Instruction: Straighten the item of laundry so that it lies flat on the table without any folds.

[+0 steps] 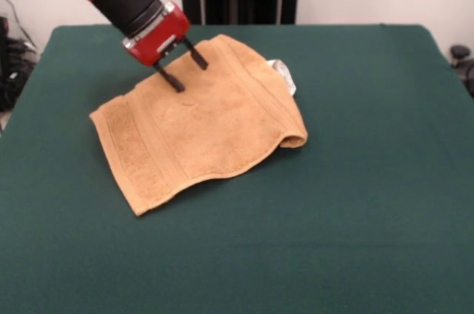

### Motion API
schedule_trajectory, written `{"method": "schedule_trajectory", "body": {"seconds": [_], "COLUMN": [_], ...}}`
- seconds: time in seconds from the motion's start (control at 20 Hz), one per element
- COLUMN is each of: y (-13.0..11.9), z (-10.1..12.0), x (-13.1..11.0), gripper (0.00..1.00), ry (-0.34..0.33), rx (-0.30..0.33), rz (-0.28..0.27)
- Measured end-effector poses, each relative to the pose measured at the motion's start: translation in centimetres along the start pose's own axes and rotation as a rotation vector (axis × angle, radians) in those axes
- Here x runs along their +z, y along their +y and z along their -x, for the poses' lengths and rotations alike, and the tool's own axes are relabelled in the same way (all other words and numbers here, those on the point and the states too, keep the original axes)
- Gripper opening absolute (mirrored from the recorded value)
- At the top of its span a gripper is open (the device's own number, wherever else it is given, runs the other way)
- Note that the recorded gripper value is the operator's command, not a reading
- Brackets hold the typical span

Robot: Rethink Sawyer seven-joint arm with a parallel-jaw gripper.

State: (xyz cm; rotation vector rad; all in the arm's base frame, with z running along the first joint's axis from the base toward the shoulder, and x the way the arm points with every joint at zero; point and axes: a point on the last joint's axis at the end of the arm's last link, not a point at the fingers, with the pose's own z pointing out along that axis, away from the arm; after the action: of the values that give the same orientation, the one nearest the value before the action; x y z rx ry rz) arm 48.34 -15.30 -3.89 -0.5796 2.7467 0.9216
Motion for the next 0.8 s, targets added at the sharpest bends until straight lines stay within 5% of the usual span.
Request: {"method": "schedule_trajectory", "body": {"seconds": [0.25,0.55,0.8], "y": [0.5,-0.4,-1.5], "z": [-0.5,0.9,2.8], "x": [0.0,-2.3,-7.3], "gripper": [1.00,1.00,1.00], "ry": [0.006,-0.127,-0.241], "rx": [0.139,0.160,0.109], "rz": [0.057,0.022,-0.039]}}
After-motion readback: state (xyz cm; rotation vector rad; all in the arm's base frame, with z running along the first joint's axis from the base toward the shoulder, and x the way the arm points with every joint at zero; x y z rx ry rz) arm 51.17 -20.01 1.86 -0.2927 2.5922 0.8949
